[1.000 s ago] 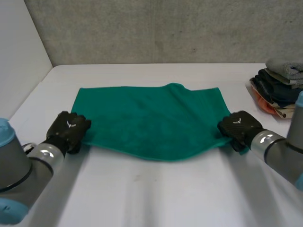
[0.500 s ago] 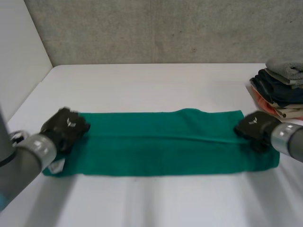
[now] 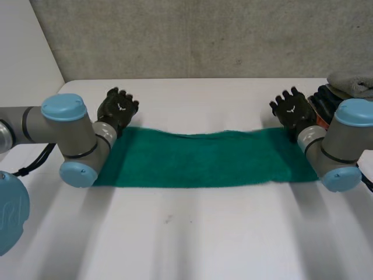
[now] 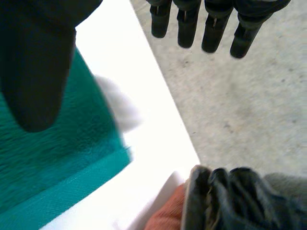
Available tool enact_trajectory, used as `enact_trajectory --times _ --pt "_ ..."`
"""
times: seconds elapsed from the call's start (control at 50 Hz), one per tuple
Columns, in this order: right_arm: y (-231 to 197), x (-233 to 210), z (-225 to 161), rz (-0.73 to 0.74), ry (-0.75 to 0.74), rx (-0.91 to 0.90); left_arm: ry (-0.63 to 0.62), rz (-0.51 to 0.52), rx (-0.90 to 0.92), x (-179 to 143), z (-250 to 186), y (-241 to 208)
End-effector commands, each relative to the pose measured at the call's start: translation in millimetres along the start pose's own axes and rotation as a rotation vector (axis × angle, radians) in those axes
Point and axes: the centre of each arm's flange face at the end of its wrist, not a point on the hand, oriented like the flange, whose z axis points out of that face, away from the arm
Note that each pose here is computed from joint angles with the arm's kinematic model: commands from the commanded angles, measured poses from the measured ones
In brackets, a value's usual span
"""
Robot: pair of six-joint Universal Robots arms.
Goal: Fold the laundry.
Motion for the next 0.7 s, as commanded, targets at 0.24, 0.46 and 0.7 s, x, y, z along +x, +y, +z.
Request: enact_trajectory --times 0.24,0.46,0.7 --pt "-47.0 46.0 -71.6 0.248 0.002 -0.18 -0.067 -0.206 0.083 -47.3 -54.8 -54.7" --pt "3.3 20.5 -107.8 0.48 -0.219 -0.382 0.014 -0.271 0.028 -27.1 -89.0 -42.5" --pt "31.5 11.1 -90.5 0.457 -0.176 -0.376 0.045 -0.276 0.015 -17.0 -93.7 -38.0"
